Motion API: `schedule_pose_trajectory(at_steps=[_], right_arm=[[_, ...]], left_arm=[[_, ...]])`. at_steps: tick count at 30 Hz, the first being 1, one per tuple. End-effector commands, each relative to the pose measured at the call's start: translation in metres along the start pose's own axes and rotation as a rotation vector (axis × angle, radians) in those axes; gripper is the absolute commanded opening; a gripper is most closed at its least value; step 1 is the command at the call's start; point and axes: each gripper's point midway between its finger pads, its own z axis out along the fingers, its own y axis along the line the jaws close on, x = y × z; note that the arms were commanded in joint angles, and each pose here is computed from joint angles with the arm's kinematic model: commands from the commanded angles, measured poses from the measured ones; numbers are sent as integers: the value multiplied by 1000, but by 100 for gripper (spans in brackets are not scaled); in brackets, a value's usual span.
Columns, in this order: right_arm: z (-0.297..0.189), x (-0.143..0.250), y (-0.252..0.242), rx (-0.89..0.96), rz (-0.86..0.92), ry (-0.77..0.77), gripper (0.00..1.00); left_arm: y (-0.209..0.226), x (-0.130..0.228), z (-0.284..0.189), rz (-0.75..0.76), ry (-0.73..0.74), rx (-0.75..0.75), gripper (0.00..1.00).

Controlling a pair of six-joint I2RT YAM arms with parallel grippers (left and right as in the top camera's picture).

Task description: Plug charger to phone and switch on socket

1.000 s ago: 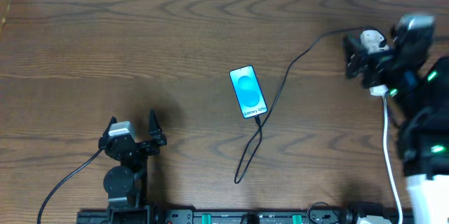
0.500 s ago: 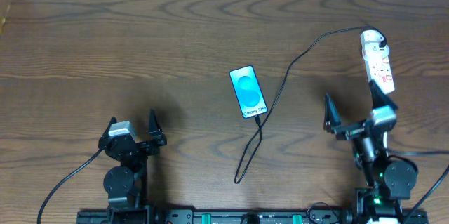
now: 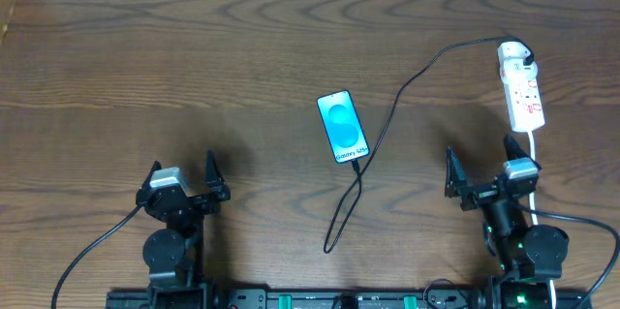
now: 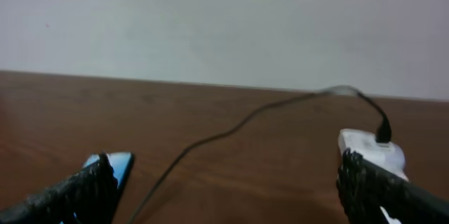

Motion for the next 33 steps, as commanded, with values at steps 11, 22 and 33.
schedule_pose_trajectory(at_steps=[11,22,33], right_arm=[[-13,16,-2,34,14,51,99],[-13,16,-2,34,14,52,99],[-13,16,-2,34,14,52,99]], left_arm=[[5,17,1,23,50,-21,95],[5,17,1,22,50,-21,95],[5,17,1,23,50,-21,95]])
